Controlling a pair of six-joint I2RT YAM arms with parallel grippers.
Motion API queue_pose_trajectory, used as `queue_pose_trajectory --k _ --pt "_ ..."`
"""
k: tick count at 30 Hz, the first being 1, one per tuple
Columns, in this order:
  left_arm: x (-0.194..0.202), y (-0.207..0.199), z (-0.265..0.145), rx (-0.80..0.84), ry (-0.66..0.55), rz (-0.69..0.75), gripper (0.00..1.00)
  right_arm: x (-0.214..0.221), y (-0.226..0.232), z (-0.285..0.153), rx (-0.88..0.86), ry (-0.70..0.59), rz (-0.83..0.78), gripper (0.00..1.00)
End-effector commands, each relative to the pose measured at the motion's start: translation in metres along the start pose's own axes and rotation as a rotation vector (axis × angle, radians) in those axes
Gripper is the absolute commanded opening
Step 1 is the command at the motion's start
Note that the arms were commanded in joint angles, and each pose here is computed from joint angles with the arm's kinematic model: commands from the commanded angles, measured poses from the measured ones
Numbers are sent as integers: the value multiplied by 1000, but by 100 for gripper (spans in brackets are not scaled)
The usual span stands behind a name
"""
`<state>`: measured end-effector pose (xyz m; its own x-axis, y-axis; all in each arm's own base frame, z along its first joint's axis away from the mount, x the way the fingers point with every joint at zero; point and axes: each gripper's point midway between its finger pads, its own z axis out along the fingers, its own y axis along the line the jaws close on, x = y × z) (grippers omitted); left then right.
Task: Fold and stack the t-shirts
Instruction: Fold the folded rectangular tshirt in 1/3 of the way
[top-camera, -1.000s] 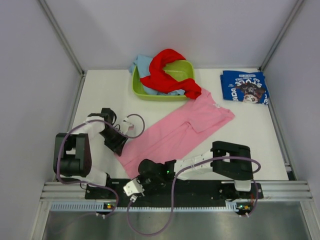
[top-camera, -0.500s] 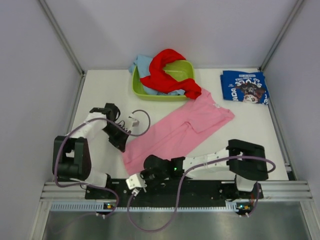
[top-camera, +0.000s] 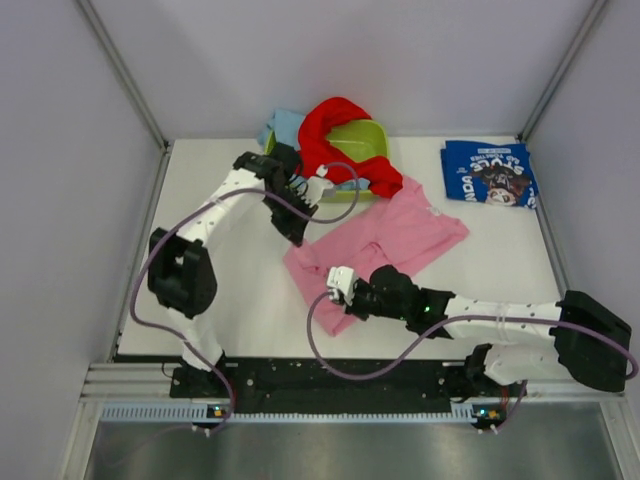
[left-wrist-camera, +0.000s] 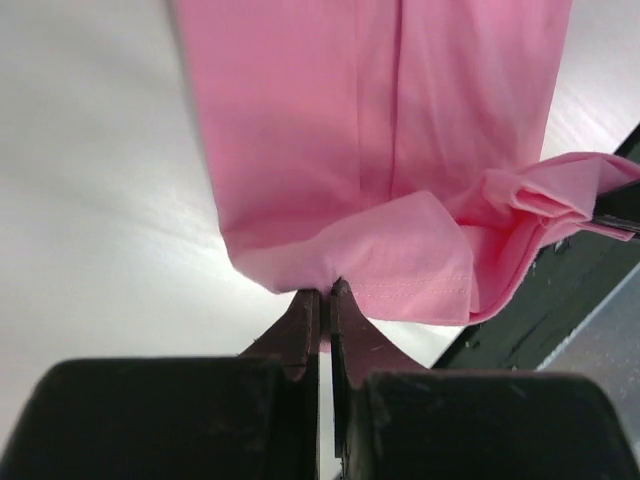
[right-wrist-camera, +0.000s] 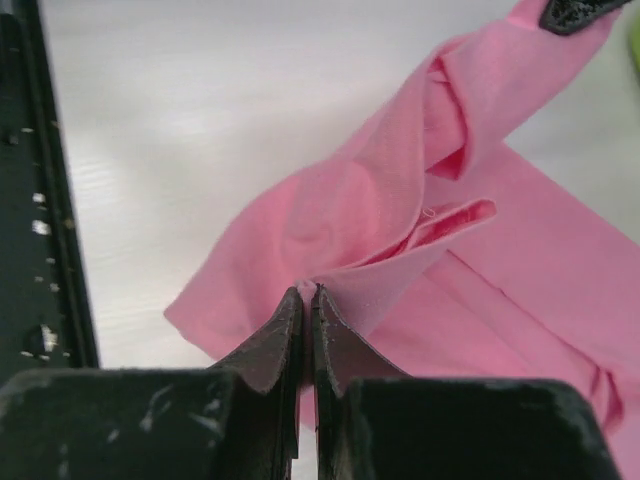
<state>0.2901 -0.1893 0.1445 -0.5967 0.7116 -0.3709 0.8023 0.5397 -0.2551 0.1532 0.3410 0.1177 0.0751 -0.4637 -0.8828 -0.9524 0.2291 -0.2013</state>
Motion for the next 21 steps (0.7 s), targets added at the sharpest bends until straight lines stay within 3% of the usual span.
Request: queue_pose_trajectory --k 1,8,13,18,21 --pt "-48 -4 13 28 -15 7 0 10 -55 -25 236 -11 103 0" --pt "-100 8 43 19 -39 28 0 49 -93 -50 386 39 163 0" --pt "-117 12 58 22 -76 21 0 47 -120 -57 452 24 189 0" --pt "-118 15 73 20 -64 27 0 74 -129 -59 464 202 148 0" --pt "-117 16 80 22 -56 25 0 82 -131 -62 477 241 147 0"
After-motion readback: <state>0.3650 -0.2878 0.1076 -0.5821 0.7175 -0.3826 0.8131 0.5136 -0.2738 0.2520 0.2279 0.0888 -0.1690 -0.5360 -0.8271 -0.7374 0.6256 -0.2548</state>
